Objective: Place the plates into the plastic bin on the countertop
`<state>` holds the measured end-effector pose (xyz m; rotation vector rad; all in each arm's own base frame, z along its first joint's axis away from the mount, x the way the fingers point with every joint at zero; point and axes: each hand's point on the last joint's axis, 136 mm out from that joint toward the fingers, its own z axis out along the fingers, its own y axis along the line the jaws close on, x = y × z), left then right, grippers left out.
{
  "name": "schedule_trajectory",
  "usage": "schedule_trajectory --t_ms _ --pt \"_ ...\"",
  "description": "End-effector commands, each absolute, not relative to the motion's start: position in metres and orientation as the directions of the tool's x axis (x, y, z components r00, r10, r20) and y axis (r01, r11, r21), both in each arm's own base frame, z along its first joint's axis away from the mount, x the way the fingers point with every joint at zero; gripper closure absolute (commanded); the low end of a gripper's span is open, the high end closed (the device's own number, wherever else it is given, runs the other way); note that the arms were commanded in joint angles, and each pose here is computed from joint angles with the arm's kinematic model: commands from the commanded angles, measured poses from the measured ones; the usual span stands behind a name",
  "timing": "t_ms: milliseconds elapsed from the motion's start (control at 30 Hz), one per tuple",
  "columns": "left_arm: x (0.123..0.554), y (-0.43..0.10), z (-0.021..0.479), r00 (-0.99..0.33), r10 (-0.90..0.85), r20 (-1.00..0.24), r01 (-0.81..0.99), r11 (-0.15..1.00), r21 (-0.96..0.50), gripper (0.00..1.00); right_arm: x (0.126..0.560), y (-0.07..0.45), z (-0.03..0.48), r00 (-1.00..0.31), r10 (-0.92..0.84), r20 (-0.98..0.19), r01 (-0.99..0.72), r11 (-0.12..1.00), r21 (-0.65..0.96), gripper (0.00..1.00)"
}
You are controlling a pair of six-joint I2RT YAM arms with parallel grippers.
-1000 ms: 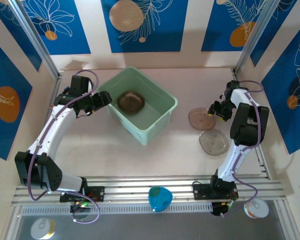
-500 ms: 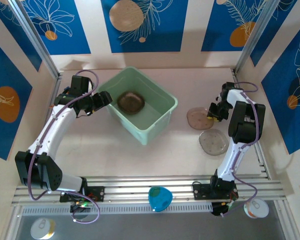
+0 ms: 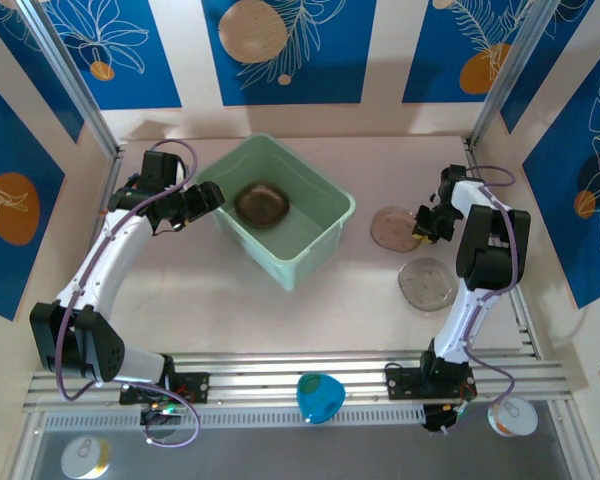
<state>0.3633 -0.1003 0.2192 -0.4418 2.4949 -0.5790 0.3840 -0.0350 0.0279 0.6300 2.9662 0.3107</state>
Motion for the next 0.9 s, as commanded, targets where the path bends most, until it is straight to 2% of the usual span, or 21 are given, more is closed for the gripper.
schedule_trajectory --t_ms 0,333,533,700,867 --pt "0.362 -0.106 0.229 -0.795 -0.412 -0.446 -0.159 0.850 -0.502 0.21 0.386 -0.023 0.043 -0.899 0.432 -0.071 0.400 0.877 0.267 0.85" --pt "0.358 -0.108 0.234 -0.794 -0.407 -0.451 -0.143 0.847 -0.512 0.21 0.390 -0.017 0.076 -0.874 0.462 -0.149 0.408 0.865 0.292 0.99" --pt "0.356 -0.108 0.235 -0.790 -0.406 -0.460 -0.139 0.849 -0.510 0.21 0.392 -0.019 0.132 -0.826 0.497 -0.268 0.407 0.853 0.328 1.00" --pt "0.354 -0.108 0.237 -0.789 -0.394 -0.471 -0.127 0.855 -0.502 0.21 0.389 -0.026 0.207 -0.705 0.551 -0.447 0.413 0.831 0.373 1.00" --pt "0.354 -0.108 0.239 -0.788 -0.386 -0.480 -0.115 0.857 -0.502 0.21 0.382 -0.025 0.267 -0.600 0.594 -0.535 0.392 0.802 0.452 1.00"
